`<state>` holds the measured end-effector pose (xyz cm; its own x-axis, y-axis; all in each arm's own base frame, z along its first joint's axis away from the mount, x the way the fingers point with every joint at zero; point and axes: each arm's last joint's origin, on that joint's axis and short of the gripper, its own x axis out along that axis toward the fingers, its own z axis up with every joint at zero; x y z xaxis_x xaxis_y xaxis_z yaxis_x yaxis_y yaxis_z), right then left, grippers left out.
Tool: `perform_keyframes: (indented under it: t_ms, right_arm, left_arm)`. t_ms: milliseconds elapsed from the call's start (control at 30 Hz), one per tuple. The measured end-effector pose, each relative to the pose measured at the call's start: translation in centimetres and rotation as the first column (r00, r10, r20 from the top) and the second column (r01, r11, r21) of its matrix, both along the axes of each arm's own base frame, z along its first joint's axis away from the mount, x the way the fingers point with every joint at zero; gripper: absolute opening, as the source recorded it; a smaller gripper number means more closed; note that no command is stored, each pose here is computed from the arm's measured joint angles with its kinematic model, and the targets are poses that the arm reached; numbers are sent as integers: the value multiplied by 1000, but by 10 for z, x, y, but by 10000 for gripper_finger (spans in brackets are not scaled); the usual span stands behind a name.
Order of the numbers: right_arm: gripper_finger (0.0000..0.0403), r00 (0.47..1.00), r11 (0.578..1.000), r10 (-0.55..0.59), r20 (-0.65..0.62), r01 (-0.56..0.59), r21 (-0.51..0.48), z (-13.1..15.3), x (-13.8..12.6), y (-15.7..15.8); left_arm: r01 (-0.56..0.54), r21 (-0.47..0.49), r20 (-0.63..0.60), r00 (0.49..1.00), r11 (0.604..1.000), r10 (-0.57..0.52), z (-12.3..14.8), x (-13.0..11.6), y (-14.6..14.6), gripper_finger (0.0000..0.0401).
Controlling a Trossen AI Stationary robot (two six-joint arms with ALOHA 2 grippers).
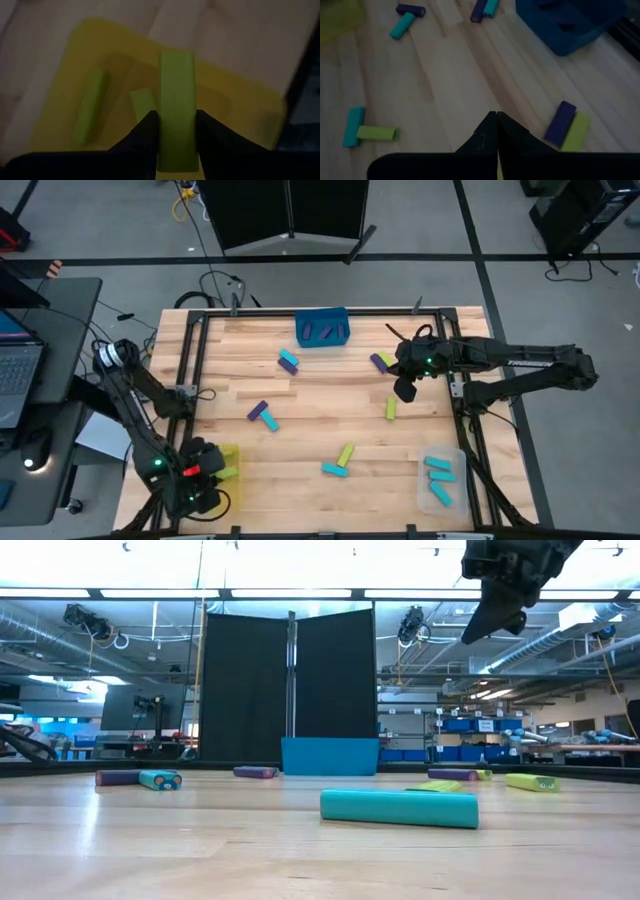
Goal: Sort blocks
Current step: Put the yellow green block into the yellow bin
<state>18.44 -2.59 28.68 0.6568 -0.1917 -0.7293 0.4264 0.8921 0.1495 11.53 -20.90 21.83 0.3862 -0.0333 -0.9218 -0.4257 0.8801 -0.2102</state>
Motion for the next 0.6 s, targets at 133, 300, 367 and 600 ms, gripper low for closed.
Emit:
perform_keyframes:
  t_ms: [133, 300, 367, 600]
  right_arm:
    - [7, 1000, 1000, -4, -6, 4, 10, -2, 2, 0]
    - [7, 1000, 999, -22, 1, 22, 30, -1, 2, 0]
    - [7, 1000, 999, -29, 2, 29, 38, -1, 2, 0]
    - [7, 1000, 999, -31, 3, 31, 43, -1, 2, 1]
  left_arm:
    - [-54, -18, -2, 999, 998, 54, -25, -3, 6, 105]
    - [-112, 23, -33, 993, 993, 113, -43, -9, 17, 105]
    - [-111, 31, -53, 992, 993, 113, -48, -10, 20, 105]
    - [-99, 59, -114, 988, 993, 106, -59, -16, 28, 105]
